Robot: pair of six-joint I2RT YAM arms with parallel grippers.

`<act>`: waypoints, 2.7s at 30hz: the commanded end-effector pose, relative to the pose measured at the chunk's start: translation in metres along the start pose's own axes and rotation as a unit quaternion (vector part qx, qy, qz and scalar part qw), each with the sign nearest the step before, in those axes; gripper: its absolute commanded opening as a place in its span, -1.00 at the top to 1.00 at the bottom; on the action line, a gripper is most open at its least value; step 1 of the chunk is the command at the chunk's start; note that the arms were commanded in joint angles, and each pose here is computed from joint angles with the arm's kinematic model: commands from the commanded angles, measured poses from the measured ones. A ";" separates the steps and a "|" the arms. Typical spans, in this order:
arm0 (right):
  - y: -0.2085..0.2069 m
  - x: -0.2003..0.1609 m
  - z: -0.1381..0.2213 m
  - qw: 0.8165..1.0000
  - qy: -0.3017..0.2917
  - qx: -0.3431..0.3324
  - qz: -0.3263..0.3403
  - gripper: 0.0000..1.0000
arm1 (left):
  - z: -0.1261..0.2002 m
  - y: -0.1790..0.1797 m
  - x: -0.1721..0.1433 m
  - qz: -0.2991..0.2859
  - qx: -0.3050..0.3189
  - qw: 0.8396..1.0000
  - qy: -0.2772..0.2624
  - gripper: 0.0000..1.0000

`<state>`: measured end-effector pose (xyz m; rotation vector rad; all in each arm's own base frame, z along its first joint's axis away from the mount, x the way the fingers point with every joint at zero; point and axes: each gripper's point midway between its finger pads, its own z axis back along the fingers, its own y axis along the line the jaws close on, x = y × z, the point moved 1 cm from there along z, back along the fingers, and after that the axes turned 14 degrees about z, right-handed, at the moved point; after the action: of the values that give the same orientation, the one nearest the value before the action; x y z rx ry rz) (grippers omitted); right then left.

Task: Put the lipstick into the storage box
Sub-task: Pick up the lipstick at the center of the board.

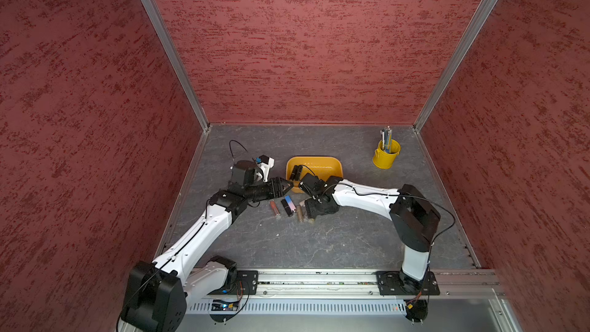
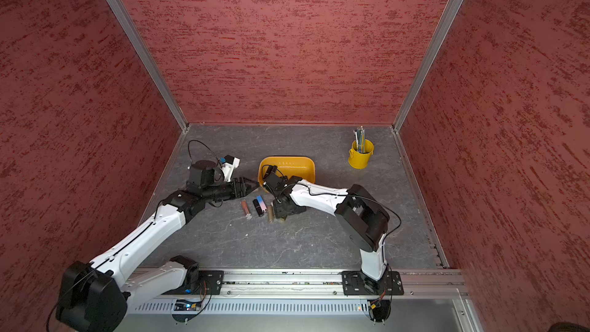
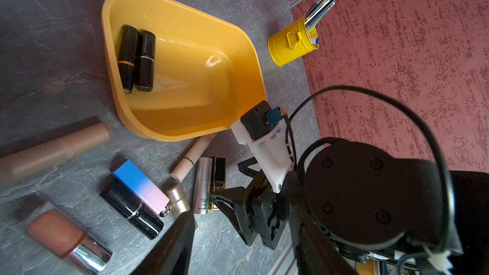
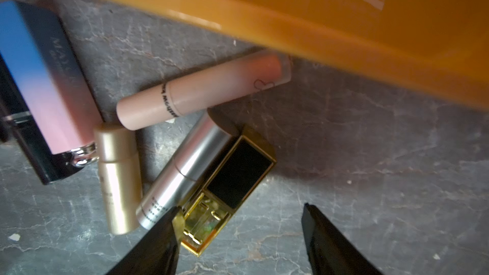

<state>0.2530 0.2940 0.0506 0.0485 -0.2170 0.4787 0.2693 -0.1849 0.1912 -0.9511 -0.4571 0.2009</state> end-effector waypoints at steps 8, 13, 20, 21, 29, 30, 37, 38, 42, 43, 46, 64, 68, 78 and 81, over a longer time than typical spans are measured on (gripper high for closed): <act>0.001 -0.003 -0.010 1.000 0.010 -0.005 0.000 -0.46 | 0.000 0.007 0.002 0.005 -0.002 1.000 -0.004 -0.24; -0.001 -0.008 -0.012 1.000 0.012 -0.004 -0.002 -0.36 | -0.001 0.007 0.003 0.010 -0.003 1.000 -0.004 -0.25; 0.003 -0.013 -0.015 1.000 0.014 0.013 -0.003 -0.14 | -0.001 0.008 0.003 0.013 -0.002 1.000 -0.006 -0.27; 0.004 -0.013 -0.015 1.000 0.014 0.016 -0.003 -0.10 | -0.001 0.009 0.003 0.014 -0.002 1.000 -0.005 -0.27; 0.004 -0.014 -0.014 1.000 0.013 0.019 -0.004 0.16 | -0.001 0.009 0.003 0.016 -0.004 1.000 -0.007 -0.28; 0.005 -0.014 -0.013 1.000 0.012 0.021 -0.003 0.20 | -0.001 0.009 0.003 0.017 -0.004 1.000 -0.007 -0.28; 0.006 -0.014 -0.009 1.000 0.004 0.029 -0.001 0.55 | -0.002 0.009 0.004 0.023 -0.011 1.000 -0.011 -0.32; 0.006 -0.015 -0.008 1.000 0.002 0.031 0.001 0.57 | -0.003 0.008 0.004 0.024 -0.014 1.000 -0.010 -0.33; 0.007 -0.019 -0.002 0.999 -0.006 0.045 0.005 0.61 | -0.003 0.005 0.004 0.029 -0.025 0.999 -0.010 -0.36; 0.008 -0.020 0.001 0.999 -0.009 0.050 0.006 0.61 | -0.003 0.003 0.004 0.031 -0.030 0.999 -0.009 -0.36; 0.012 -0.022 0.015 0.996 -0.031 0.086 0.008 0.62 | -0.004 -0.004 0.004 0.036 -0.054 0.998 -0.005 -0.40; 0.000 0.036 0.209 0.843 -0.299 0.446 0.023 0.62 | 0.003 -0.112 0.013 -0.011 -0.294 0.954 0.048 -0.80; 0.002 0.044 0.235 0.800 -0.323 0.504 0.036 0.62 | 0.001 -0.133 0.000 -0.048 -0.310 0.947 0.070 -1.00; 0.006 0.045 0.253 0.761 -0.334 0.554 0.046 0.62 | 0.003 -0.156 -0.011 -0.088 -0.327 0.938 0.076 -0.99; 0.007 0.043 0.256 0.755 -0.336 0.562 0.047 0.62 | 0.004 -0.161 -0.011 -0.093 -0.332 0.936 0.077 -0.99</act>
<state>0.2421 0.2942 0.2962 1.3677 -0.5995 0.5812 0.2537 -0.2742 0.3055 -1.5442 -0.4255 -0.1545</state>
